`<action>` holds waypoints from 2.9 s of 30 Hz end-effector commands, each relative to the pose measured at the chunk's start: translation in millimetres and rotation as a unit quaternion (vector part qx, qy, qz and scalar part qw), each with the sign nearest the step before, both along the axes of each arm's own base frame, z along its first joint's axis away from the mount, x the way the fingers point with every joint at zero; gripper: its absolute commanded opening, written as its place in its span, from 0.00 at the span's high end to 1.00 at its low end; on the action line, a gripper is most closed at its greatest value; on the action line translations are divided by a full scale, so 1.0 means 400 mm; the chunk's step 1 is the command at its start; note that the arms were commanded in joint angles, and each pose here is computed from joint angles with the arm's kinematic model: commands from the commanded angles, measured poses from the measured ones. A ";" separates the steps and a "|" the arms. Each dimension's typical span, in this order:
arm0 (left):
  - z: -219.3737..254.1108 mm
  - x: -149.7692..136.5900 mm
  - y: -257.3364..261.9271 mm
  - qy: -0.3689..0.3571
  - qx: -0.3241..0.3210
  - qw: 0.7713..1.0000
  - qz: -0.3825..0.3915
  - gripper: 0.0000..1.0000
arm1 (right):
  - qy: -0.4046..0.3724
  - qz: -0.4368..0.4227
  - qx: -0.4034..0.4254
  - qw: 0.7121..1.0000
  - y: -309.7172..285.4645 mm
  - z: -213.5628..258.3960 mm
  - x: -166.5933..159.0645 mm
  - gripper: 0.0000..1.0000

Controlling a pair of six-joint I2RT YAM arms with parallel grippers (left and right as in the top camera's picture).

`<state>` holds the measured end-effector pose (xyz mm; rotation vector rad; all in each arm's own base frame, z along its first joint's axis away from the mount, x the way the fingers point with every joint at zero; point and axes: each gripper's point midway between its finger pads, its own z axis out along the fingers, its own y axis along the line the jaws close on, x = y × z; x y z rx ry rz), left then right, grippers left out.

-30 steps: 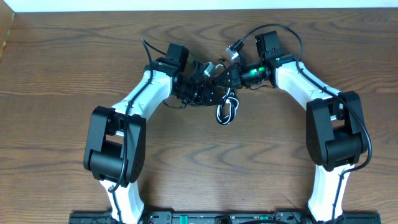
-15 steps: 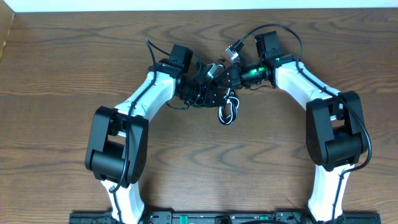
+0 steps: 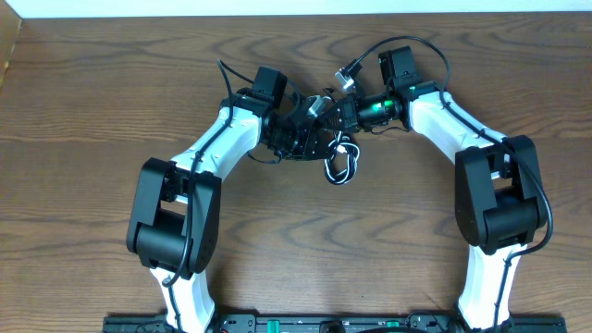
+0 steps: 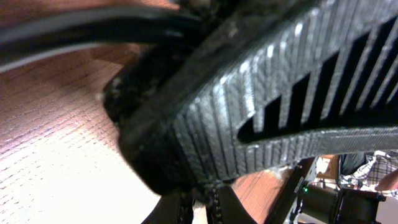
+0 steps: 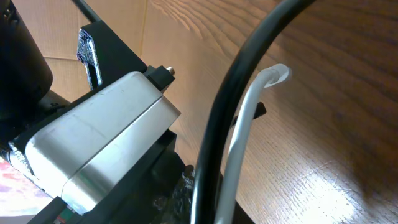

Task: Untangle cables

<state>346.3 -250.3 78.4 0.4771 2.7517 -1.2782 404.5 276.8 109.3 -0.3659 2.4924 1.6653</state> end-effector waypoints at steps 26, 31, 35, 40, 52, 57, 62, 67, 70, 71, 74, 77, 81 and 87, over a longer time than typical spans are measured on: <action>0.025 0.046 0.074 0.100 -0.031 0.988 0.115 0.93 | 0.126 -0.135 -0.173 0.968 -0.122 -0.146 0.018 0.99; 0.035 0.041 0.065 0.108 -0.044 0.987 0.112 0.93 | 0.136 -0.156 -0.198 0.958 -0.124 -0.163 0.020 0.99; 0.045 0.028 0.047 0.114 -0.056 0.987 0.099 0.92 | 0.122 -0.167 -0.206 0.956 -0.109 -0.167 0.033 0.99; 0.011 0.027 0.049 0.095 -0.010 0.990 0.101 0.91 | 0.098 -0.135 -0.178 0.970 -0.064 -0.144 0.025 0.99; -0.027 0.008 0.059 0.065 0.043 0.994 0.076 0.39 | 0.093 -0.113 -0.147 0.978 -0.046 -0.122 0.019 0.99; -0.038 -0.008 0.055 0.071 0.046 0.994 0.070 0.37 | 0.086 -0.083 -0.086 0.989 -0.012 -0.073 0.017 0.99; -0.038 -0.030 0.031 0.064 0.040 0.996 0.044 0.38 | 0.094 -0.084 -0.077 0.989 -0.007 -0.065 0.018 0.99; -0.038 -0.045 0.009 0.049 0.040 0.998 0.018 0.45 | 0.100 -0.075 -0.062 0.990 -0.003 -0.053 0.011 0.99; -0.039 -0.046 0.003 0.043 0.040 0.998 0.014 0.76 | 0.102 -0.073 -0.059 0.990 -0.002 -0.050 0.009 0.99; -0.038 -0.044 0.002 0.041 0.039 0.998 0.014 0.81 | 0.102 -0.073 -0.059 0.990 -0.002 -0.050 0.009 0.99; -0.038 -0.038 0.006 0.039 0.038 0.998 0.017 0.87 | 0.094 -0.068 -0.060 0.991 -0.004 -0.052 0.007 0.99; -0.038 -0.035 0.016 0.042 0.039 0.998 0.022 0.87 | 0.076 -0.057 -0.063 0.994 -0.006 -0.056 0.004 0.99; -0.032 -0.036 0.019 0.048 0.030 0.998 0.022 0.87 | 0.070 -0.057 -0.067 0.994 -0.014 -0.060 0.006 0.99; -0.014 -0.043 0.007 0.046 0.002 0.999 0.007 0.87 | 0.069 -0.069 -0.070 0.993 -0.036 -0.063 0.021 0.99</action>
